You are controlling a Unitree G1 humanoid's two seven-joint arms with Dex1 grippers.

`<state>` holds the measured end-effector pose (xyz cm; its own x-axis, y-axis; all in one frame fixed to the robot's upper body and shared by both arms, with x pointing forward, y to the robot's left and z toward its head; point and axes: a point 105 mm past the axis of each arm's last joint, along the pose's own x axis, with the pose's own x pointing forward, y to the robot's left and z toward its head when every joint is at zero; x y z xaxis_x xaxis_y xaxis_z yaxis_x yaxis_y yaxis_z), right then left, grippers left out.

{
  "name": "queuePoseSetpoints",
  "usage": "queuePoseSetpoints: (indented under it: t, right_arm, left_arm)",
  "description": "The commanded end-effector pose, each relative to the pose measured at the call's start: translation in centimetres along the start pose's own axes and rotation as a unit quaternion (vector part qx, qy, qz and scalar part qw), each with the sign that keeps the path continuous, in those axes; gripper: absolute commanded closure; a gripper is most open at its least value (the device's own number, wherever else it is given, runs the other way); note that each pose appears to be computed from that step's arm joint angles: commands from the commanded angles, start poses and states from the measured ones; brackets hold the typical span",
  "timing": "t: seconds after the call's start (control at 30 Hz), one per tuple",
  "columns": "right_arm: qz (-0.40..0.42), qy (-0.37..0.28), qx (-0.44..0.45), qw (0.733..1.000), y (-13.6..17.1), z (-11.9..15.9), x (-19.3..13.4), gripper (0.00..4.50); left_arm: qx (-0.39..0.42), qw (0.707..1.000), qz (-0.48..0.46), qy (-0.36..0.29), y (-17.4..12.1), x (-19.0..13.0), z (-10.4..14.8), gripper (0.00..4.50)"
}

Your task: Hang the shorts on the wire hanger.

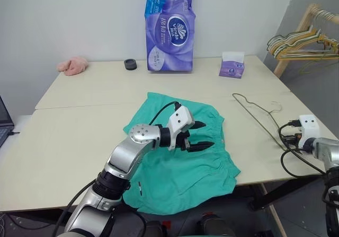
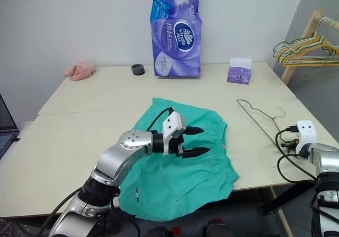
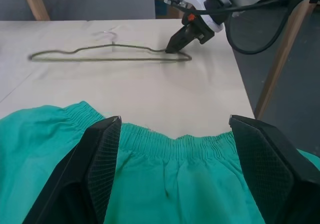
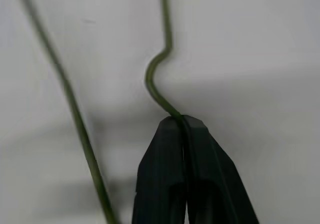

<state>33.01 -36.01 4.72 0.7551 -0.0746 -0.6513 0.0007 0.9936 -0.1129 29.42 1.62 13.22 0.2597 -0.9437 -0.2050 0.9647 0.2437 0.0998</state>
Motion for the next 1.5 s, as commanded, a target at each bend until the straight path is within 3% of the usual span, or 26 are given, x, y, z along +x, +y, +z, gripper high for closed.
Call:
queuePoseSetpoints:
  t: [0.03, 0.17, 0.3, 0.4, 0.63, 0.77, 0.93, 1.07, 1.27, 1.5]
  right_arm:
    - [-0.046, 0.018, 0.026, 0.998, -0.9, -1.9, 0.1, 4.49]
    - [-0.076, -0.044, 0.012, 0.996, -1.5, 0.9, -1.1, 4.49]
    - [-0.079, -0.121, -0.072, 0.987, -0.2, 4.7, -3.5, 4.50]
    - [-0.053, -0.174, -0.201, 0.963, 3.2, 7.0, -5.3, 4.50]
    - [0.000, -0.278, -0.398, 0.874, 11.0, 9.4, -7.9, 4.50]
    - [0.009, -0.340, -0.497, 0.798, 14.1, 10.2, -9.3, 4.50]
    - [0.000, -0.407, -0.569, 0.715, 15.9, 11.6, -10.8, 4.50]
    - [-0.005, -0.452, -0.592, 0.667, 17.0, 12.7, -12.0, 4.50]
    - [0.009, -0.487, -0.600, 0.635, 18.3, 12.9, -12.8, 4.50]
    - [0.027, -0.498, -0.603, 0.622, 19.5, 12.3, -12.9, 4.50]
  left_arm:
    - [0.019, 1.000, 0.009, -0.014, 0.3, -0.2, 0.9, 0.84]
    - [0.016, 0.998, 0.054, -0.011, 2.0, -0.4, 0.8, 0.84]
    - [-0.007, 0.993, 0.119, -0.017, 5.3, -1.9, 1.1, 0.67]
    - [-0.030, 0.989, 0.139, -0.034, 7.5, -3.6, 2.0, 0.02]
    - [-0.092, 0.978, 0.167, -0.082, 12.1, -7.9, 4.4, 0.02]
    - [-0.113, 0.984, 0.118, -0.066, 12.0, -9.8, 4.3, 0.02]
    - [-0.119, 0.991, 0.055, 0.019, 10.3, -11.1, 1.5, 0.02]
    - [-0.122, 0.990, 0.009, 0.067, 8.7, -11.4, -0.4, 0.02]
    - [-0.126, 0.986, -0.024, 0.108, 7.0, -11.1, -2.7, 0.02]
    - [-0.127, 0.985, -0.038, 0.109, 6.1, -10.4, -3.3, 0.02]
